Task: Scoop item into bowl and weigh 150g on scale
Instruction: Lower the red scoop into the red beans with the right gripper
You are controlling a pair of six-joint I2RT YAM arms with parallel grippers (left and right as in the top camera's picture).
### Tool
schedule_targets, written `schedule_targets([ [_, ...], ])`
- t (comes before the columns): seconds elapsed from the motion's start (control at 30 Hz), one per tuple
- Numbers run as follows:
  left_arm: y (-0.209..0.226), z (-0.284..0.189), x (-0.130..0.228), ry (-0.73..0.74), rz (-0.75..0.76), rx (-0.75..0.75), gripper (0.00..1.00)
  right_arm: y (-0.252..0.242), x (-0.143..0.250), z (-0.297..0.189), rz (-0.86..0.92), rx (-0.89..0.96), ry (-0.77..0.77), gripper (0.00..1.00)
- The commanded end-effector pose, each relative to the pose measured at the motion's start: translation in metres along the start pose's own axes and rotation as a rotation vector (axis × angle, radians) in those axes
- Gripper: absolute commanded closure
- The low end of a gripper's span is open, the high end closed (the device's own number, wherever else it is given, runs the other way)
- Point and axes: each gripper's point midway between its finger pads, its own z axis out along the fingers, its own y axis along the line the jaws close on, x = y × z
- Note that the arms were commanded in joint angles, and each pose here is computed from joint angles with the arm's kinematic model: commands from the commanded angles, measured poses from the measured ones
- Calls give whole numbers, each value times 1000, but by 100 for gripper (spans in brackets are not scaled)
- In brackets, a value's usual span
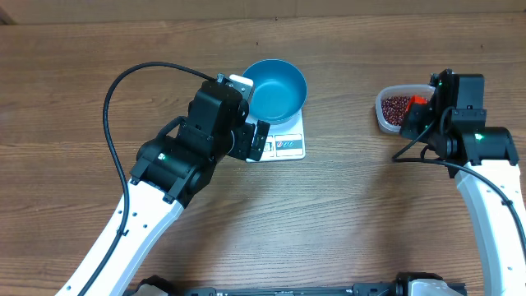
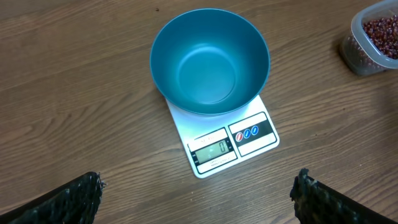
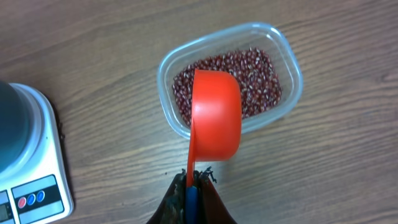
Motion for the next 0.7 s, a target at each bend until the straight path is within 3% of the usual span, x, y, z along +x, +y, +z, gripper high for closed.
schedule_targets([
  [0.0, -1, -10, -10, -34, 13, 12, 0, 1, -18, -6, -23, -1, -58, 96],
  [0.67, -1, -10, -10, -34, 13, 12, 1, -5, -23, 26, -182, 57, -32, 96],
])
